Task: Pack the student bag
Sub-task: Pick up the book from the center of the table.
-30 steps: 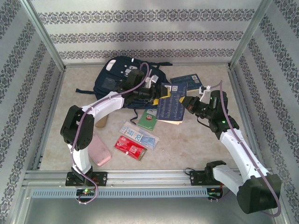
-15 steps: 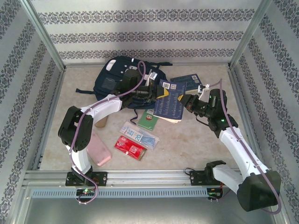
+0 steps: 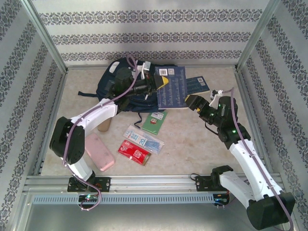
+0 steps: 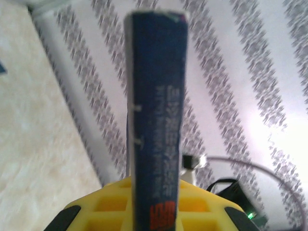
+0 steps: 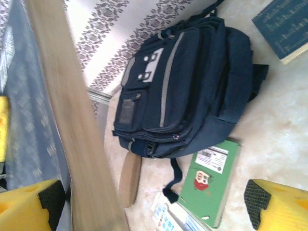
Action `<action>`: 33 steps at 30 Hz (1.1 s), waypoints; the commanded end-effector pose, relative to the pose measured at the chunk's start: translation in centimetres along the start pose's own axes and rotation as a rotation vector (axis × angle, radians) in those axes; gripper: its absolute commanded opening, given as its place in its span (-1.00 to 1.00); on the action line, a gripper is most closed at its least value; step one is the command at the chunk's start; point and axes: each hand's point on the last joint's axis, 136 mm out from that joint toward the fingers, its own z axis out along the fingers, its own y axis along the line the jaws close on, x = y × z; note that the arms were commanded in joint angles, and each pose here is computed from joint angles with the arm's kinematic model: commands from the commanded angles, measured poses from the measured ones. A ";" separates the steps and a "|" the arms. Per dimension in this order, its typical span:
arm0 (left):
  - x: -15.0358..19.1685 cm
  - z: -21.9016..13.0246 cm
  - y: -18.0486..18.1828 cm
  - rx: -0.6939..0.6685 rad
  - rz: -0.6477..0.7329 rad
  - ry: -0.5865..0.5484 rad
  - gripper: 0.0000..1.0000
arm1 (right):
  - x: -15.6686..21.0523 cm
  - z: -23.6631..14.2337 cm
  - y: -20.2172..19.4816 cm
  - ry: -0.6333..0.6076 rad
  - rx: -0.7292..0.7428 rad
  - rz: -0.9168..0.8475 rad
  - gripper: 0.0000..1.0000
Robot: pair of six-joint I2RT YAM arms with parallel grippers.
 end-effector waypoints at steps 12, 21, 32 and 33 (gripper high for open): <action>-6.9 -2.2 -6.2 0.246 -0.041 -0.482 -1.00 | -1.6 0.1 14.1 -0.118 -0.596 0.099 0.95; -5.8 -1.1 -5.3 0.262 -0.100 -0.456 -1.00 | -3.8 1.6 16.0 -0.211 -0.629 0.101 0.94; -4.7 -0.6 -3.5 0.224 -0.124 -0.444 -1.00 | -5.7 1.5 15.9 -0.314 -0.551 0.053 0.14; -4.5 -0.5 -3.5 0.230 -0.125 -0.441 -1.00 | -5.9 1.6 15.6 -0.319 -0.536 0.058 0.05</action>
